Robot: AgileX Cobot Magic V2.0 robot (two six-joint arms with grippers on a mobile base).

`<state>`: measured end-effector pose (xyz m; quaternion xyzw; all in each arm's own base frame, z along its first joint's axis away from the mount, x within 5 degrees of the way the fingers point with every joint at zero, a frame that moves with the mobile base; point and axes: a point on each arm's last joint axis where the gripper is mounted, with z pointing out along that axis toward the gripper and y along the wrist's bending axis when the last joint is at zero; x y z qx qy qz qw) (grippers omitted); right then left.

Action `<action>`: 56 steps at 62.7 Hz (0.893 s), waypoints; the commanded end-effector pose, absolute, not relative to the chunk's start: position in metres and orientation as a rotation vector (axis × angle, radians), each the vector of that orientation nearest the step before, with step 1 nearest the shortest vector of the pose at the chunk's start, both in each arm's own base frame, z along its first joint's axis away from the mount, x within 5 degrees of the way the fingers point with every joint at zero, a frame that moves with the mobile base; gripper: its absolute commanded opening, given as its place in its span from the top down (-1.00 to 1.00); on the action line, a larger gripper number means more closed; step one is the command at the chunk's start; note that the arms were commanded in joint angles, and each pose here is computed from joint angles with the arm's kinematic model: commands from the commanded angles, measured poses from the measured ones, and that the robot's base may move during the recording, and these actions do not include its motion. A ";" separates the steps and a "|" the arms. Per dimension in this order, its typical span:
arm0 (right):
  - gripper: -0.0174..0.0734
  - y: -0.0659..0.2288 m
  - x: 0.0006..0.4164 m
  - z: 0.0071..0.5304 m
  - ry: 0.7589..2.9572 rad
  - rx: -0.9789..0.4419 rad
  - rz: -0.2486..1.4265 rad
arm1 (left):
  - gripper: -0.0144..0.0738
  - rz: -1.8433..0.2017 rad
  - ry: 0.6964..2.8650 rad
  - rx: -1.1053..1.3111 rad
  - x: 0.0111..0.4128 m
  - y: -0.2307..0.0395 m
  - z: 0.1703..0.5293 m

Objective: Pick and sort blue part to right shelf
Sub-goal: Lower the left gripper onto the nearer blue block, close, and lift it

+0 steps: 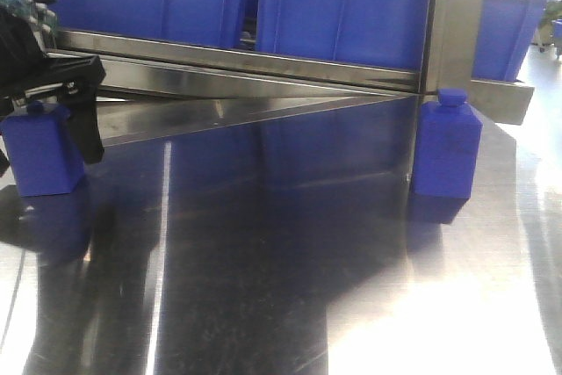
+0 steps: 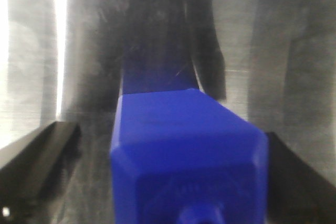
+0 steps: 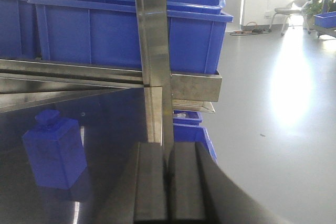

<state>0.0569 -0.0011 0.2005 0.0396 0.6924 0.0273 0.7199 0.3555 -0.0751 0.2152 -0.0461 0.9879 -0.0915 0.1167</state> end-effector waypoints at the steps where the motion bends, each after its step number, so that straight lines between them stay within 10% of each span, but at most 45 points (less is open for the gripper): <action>1: 0.43 -0.001 0.053 0.217 1.401 0.081 0.055 | -0.61 -0.330 2.802 -0.161 0.357 -0.079 0.240; 15: 0.43 -0.001 0.053 0.217 1.401 0.081 0.055 | -0.15 -0.351 2.790 -0.168 0.359 -0.081 0.245; 56: 0.43 -0.001 0.053 0.217 1.400 0.081 0.055 | -0.15 -0.237 2.589 0.206 0.306 -0.084 0.336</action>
